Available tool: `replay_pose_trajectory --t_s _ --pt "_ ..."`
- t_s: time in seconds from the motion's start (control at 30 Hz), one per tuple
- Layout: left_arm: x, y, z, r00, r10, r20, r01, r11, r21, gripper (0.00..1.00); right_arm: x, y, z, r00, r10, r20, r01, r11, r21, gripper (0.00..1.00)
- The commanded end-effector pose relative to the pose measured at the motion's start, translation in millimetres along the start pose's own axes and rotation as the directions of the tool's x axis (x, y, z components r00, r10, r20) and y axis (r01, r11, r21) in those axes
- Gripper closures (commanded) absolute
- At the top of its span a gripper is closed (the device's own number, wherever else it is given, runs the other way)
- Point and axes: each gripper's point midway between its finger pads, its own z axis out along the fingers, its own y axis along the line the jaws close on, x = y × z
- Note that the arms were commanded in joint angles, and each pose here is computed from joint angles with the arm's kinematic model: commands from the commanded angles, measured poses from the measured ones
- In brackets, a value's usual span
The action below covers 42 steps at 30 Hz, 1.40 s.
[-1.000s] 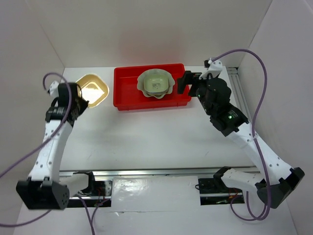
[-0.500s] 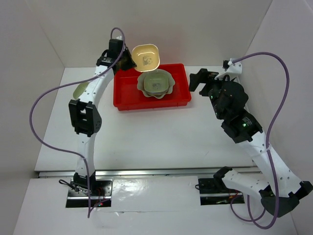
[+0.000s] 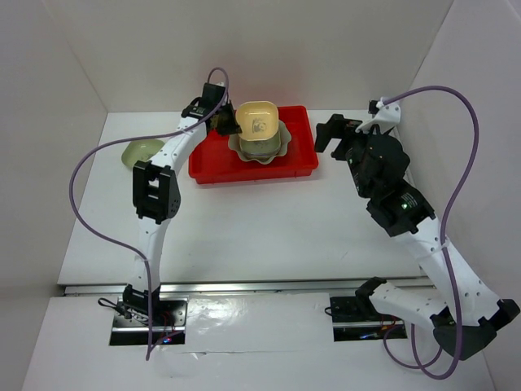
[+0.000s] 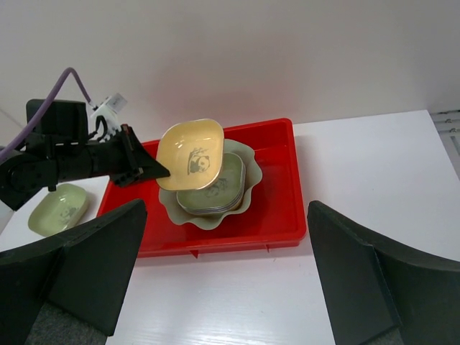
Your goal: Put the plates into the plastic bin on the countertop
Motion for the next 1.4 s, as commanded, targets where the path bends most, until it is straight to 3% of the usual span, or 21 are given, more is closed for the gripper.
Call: replay_pose_trajectory --t_s 0.0,0.1,0.23,0.37,0.43,0.5,0.53,0.63,0.77,0.87,0.97,1.03,1.13,1.27,1.37 --pt "-19 -13 -6 0.997 0.030 0.064 -0.033 0.999 0.037 0.87 -7 -3 2 1.000 -0.006 0.021 0.006 1.000 0.017 0.00" --pt "-17 -17 -2 0.998 0.031 0.058 -0.035 0.998 0.060 0.59 -4 -3 3 1.000 -0.007 0.019 0.007 1.000 0.017 0.00" --pt "-22 -27 -10 0.998 0.026 0.065 -0.032 0.995 0.097 0.40 0 -4 4 1.000 -0.011 0.012 0.011 1.000 0.019 0.00" --pt "-42 -41 -42 0.992 0.030 0.126 -0.044 0.993 0.110 0.39 1 -2 4 1.000 -0.020 0.009 0.020 1.000 0.011 0.00" --pt "-64 -23 -65 0.981 -0.002 0.193 -0.007 0.999 0.047 0.34 1 -2 4 1.000 -0.020 0.009 0.020 1.000 0.011 0.00" --pt "-84 3 -106 0.959 -0.069 0.276 0.085 0.995 -0.045 0.19 1 -2 4 1.000 -0.020 0.009 0.020 1.000 0.011 0.00" --pt "-98 32 -121 0.943 -0.112 0.313 0.143 0.986 -0.080 0.02 1 -2 4 1.000 -0.020 0.009 0.020 1.000 0.011 0.00" --pt "-106 84 -158 0.917 -0.199 0.347 0.260 0.955 -0.140 0.00 4 3 6 1.000 -0.026 -0.010 0.026 0.999 -0.021 0.00" --pt "-110 192 -195 0.887 -0.232 0.400 0.387 0.846 -0.367 0.00 7 14 9 0.999 -0.040 -0.031 0.037 0.997 -0.074 0.00" --pt "-95 252 -198 0.885 -0.280 0.372 0.436 0.777 -0.453 0.00 13 15 9 0.998 -0.045 -0.046 0.041 0.995 -0.088 0.00" --pt "-84 290 -191 0.905 -0.283 0.318 0.411 0.775 -0.479 0.00 17 19 9 0.998 -0.046 -0.051 0.040 0.993 -0.112 0.00" --pt "-82 292 -177 0.932 -0.239 0.273 0.340 0.835 -0.432 0.03 18 22 9 0.997 -0.056 -0.055 0.048 0.990 -0.133 0.00" --pt "-71 294 -161 0.941 -0.239 0.239 0.316 0.872 -0.374 0.04 22 23 9 0.996 -0.069 -0.064 0.060 0.988 -0.141 0.00" --pt "-62 289 -142 0.944 -0.225 0.240 0.296 0.901 -0.317 0.04 24 23 10 0.996 -0.069 -0.064 0.060 0.988 -0.141 0.00" --pt "-50 295 -136 0.946 -0.223 0.234 0.295 0.890 -0.349 0.04 29 22 10 0.995 -0.073 -0.072 0.063 0.988 -0.139 0.00"
